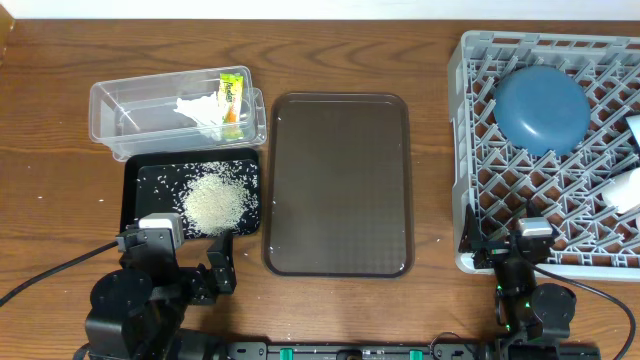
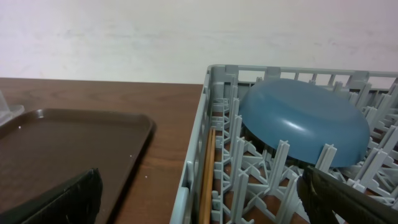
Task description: Sort waste into correct bins and load items into the dishwasher rack
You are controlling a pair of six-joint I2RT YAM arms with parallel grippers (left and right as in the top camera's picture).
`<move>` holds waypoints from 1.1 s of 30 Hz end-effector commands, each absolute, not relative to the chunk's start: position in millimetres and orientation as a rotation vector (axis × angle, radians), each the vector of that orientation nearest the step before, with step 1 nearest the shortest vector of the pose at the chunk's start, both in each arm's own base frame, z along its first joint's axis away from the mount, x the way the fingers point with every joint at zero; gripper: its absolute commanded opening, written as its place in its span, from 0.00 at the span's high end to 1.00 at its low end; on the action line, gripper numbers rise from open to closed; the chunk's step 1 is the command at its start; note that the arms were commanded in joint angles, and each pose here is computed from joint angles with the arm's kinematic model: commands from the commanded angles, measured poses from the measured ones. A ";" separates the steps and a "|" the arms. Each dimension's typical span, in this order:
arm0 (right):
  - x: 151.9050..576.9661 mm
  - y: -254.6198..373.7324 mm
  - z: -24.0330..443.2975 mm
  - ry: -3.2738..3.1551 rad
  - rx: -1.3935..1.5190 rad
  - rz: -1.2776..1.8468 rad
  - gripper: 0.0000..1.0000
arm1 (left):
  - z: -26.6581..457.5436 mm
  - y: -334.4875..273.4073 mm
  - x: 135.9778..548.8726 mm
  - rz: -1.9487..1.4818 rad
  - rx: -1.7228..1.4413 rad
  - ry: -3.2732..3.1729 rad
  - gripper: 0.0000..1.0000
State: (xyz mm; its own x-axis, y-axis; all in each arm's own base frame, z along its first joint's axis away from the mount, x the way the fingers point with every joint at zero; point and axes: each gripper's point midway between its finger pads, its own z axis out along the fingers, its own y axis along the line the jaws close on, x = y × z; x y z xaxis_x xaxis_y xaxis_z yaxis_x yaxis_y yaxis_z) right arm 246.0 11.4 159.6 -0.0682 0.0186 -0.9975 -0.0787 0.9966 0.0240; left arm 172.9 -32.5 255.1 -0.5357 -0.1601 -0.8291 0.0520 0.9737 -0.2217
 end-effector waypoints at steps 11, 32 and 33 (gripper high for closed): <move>245.8 13.9 158.5 1.637 -0.063 0.073 0.01 | 255.0 -31.6 172.9 -0.258 -0.071 2.118 0.04; 245.8 13.9 158.4 1.637 -0.063 0.073 0.01 | 193.1 -18.4 205.5 -0.233 -0.142 1.866 0.04; 245.8 13.9 158.5 1.637 -0.063 0.073 0.01 | 191.2 -18.3 211.0 -0.237 -0.140 1.822 0.04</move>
